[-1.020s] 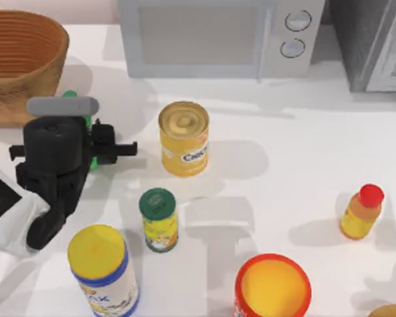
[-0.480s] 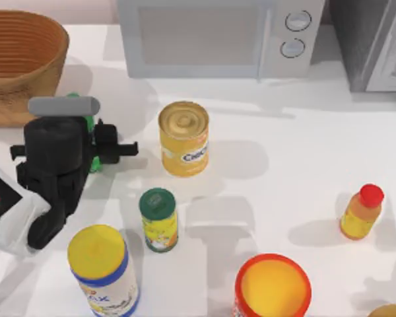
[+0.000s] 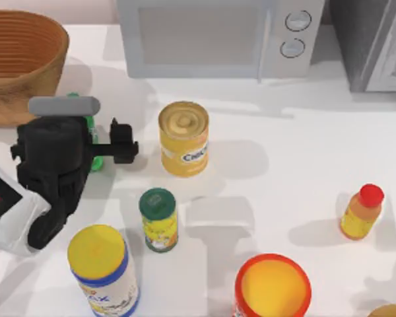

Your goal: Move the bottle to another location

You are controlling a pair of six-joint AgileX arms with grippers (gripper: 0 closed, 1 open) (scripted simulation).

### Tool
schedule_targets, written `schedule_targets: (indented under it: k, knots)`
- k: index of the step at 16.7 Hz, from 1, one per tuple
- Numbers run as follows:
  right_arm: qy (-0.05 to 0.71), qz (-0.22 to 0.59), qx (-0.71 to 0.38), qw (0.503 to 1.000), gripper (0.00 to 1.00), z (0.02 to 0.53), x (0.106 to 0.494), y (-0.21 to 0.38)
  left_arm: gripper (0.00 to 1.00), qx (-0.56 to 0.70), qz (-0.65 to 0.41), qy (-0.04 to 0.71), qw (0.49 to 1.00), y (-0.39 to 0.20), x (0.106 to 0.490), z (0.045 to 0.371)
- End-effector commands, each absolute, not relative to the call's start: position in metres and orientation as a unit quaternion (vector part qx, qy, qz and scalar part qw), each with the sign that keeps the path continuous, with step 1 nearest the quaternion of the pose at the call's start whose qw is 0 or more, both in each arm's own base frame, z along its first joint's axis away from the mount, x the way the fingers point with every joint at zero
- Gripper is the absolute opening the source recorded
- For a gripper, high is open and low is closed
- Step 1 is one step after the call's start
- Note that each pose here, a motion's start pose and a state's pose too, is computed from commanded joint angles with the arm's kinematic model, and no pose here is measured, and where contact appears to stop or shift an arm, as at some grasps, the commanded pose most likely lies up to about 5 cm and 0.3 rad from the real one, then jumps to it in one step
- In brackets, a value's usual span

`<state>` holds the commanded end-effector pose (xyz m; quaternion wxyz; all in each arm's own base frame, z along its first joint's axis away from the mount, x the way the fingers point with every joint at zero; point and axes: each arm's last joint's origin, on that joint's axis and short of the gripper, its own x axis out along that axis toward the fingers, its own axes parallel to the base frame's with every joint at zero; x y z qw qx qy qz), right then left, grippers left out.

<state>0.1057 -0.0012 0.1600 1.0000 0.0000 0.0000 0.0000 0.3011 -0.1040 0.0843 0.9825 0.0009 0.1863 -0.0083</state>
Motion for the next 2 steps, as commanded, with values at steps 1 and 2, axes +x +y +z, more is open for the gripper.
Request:
schedule_targets:
  k: [1, 2]
  knots:
    - [0.000, 0.000, 0.000, 1.000, 1.00, 0.1600, 0.1057, -0.0012, 1.00, 0.001, -0.008, 0.186, 0.982, -0.1040, 0.3011, 0.0843]
    - [0.000, 0.000, 0.000, 1.000, 1.00, 0.1600, 0.1057, -0.0012, 1.00, 0.001, -0.008, 0.186, 0.982, -0.1040, 0.3011, 0.0843]
